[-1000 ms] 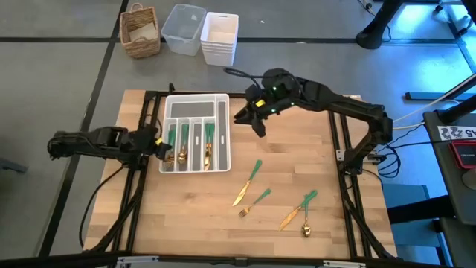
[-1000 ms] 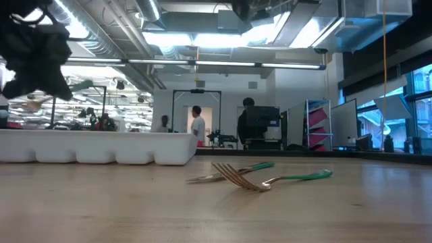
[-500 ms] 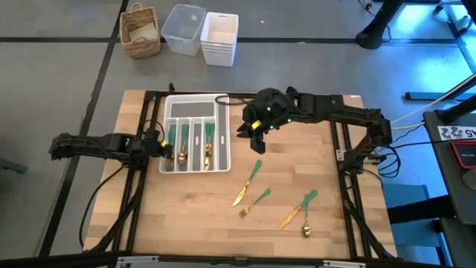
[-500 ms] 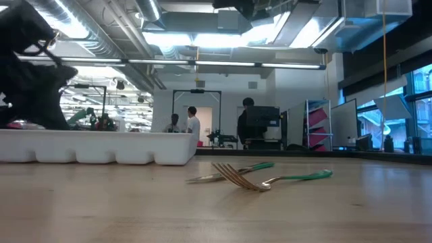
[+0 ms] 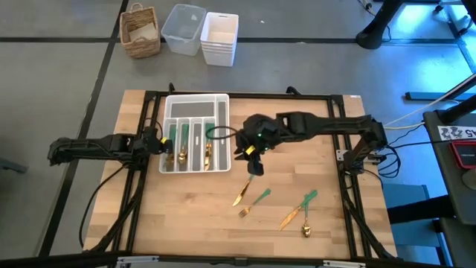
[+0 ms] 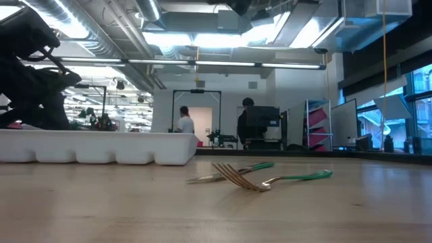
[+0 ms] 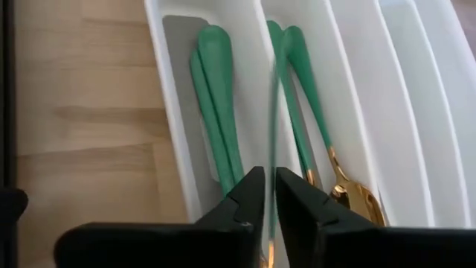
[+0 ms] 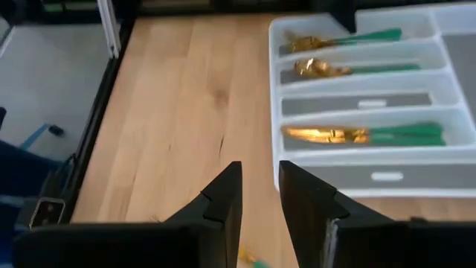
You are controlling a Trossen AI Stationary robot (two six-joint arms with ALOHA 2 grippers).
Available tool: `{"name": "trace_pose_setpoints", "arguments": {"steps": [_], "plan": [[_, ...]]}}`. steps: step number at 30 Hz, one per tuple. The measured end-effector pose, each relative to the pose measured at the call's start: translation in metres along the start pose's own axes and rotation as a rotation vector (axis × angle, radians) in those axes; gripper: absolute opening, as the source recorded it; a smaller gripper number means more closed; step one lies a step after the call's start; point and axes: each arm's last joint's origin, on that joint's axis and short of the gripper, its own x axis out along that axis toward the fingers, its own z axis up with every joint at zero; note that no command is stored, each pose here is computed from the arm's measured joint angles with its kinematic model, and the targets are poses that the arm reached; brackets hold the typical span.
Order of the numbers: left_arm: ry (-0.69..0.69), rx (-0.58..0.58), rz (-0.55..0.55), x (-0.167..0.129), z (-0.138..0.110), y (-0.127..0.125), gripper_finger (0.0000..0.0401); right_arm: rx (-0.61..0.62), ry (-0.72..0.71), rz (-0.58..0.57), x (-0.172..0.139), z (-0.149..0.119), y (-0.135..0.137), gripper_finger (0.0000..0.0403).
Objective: Sort silverware
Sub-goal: Put the green knife into the white silverware tray
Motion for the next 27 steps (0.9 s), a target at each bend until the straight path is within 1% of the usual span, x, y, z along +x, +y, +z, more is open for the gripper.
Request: {"name": "trace_pose_setpoints", "arguments": {"steps": [6,9,11,14,16,18,20,24,27], "plan": [[-0.001,-0.017,0.011,0.001,0.001,0.001,0.0089,-0.011,0.034,0.016,0.007,-0.003,0.008,0.0092],[-0.003,-0.024,0.01,0.0,0.002,0.0,0.0105,-0.013,0.046,0.018,0.007,-0.005,0.011,0.0092],[-0.001,-0.031,0.0,-0.004,0.005,-0.002,0.0108,-0.01,0.063,0.006,0.007,-0.006,0.01,0.0092],[-0.021,-0.033,-0.05,-0.012,0.012,-0.009,0.0109,0.001,0.083,-0.001,0.007,-0.008,0.01,0.0092],[-0.047,-0.027,-0.084,-0.015,0.015,-0.014,0.0109,0.011,0.083,-0.002,0.006,-0.008,0.01,0.0092],[-0.088,-0.051,-0.139,-0.016,0.019,-0.02,0.0109,0.013,0.082,-0.002,0.007,-0.008,0.009,0.0092],[-0.123,-0.056,-0.169,-0.016,0.021,-0.025,0.0109,0.012,0.076,-0.002,0.007,-0.008,0.01,0.0092],[-0.161,-0.056,-0.145,-0.014,0.022,-0.028,0.0109,0.012,0.074,-0.002,0.007,-0.007,0.009,0.0092],[-0.154,-0.072,-0.113,-0.008,0.019,-0.028,0.0109,0.012,0.073,-0.002,0.007,-0.007,0.009,0.0092]]}}
